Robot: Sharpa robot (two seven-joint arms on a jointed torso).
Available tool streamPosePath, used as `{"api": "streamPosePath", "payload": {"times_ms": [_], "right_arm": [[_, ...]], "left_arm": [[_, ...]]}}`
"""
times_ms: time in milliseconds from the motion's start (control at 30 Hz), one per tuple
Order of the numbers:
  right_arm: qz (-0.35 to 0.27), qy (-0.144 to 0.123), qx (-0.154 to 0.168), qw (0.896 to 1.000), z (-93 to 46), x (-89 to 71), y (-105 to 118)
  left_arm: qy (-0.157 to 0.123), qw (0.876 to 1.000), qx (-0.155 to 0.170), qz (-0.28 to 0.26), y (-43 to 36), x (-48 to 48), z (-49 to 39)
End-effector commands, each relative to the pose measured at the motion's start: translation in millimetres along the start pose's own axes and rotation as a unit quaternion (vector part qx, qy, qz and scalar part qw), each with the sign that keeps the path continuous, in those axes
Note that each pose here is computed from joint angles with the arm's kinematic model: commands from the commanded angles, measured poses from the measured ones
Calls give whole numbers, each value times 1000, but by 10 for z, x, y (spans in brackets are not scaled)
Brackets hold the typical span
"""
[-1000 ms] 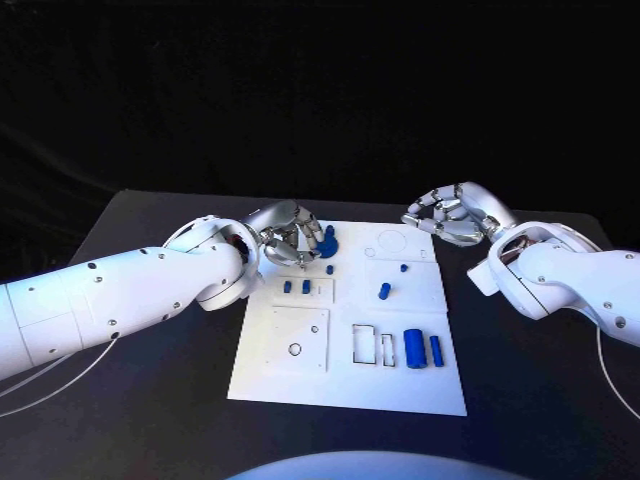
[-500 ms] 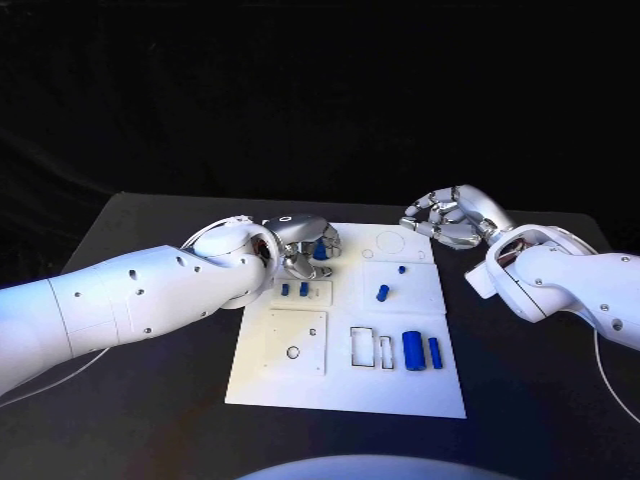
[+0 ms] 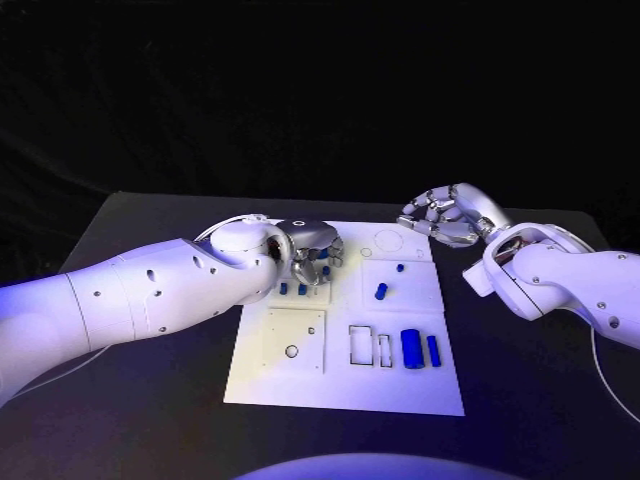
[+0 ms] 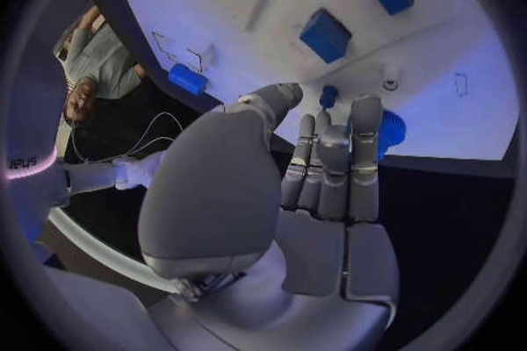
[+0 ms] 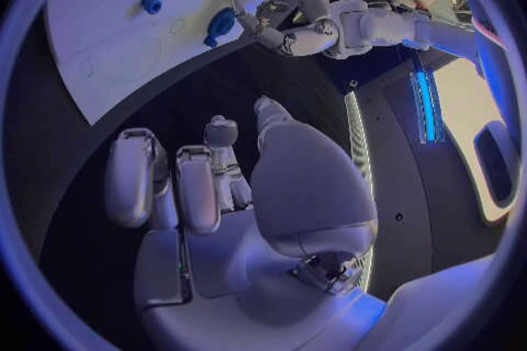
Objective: Assemble the parts on the task board
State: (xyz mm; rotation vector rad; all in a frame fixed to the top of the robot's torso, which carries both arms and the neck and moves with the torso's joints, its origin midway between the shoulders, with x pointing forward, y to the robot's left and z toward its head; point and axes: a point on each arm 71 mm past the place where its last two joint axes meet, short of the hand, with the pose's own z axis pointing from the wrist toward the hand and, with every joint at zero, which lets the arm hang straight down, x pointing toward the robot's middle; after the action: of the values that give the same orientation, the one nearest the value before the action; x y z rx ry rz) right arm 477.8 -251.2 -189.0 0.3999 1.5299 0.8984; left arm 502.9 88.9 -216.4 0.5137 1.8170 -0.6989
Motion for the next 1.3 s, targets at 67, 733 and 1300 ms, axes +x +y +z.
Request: {"api": "streamPosePath", "payload": {"times_ms": [67,733,1300], "right_arm": [[0,0,-7,1000,1,10,17],[0,2,-8,1000,11,22,22],[1,4,-8,1000,10,26,26]], "left_arm": [[20,999,-17,21,12,16,28],[7,999,-25,19,9,-8,73],[33,998,-44,20,35,32,124]]}}
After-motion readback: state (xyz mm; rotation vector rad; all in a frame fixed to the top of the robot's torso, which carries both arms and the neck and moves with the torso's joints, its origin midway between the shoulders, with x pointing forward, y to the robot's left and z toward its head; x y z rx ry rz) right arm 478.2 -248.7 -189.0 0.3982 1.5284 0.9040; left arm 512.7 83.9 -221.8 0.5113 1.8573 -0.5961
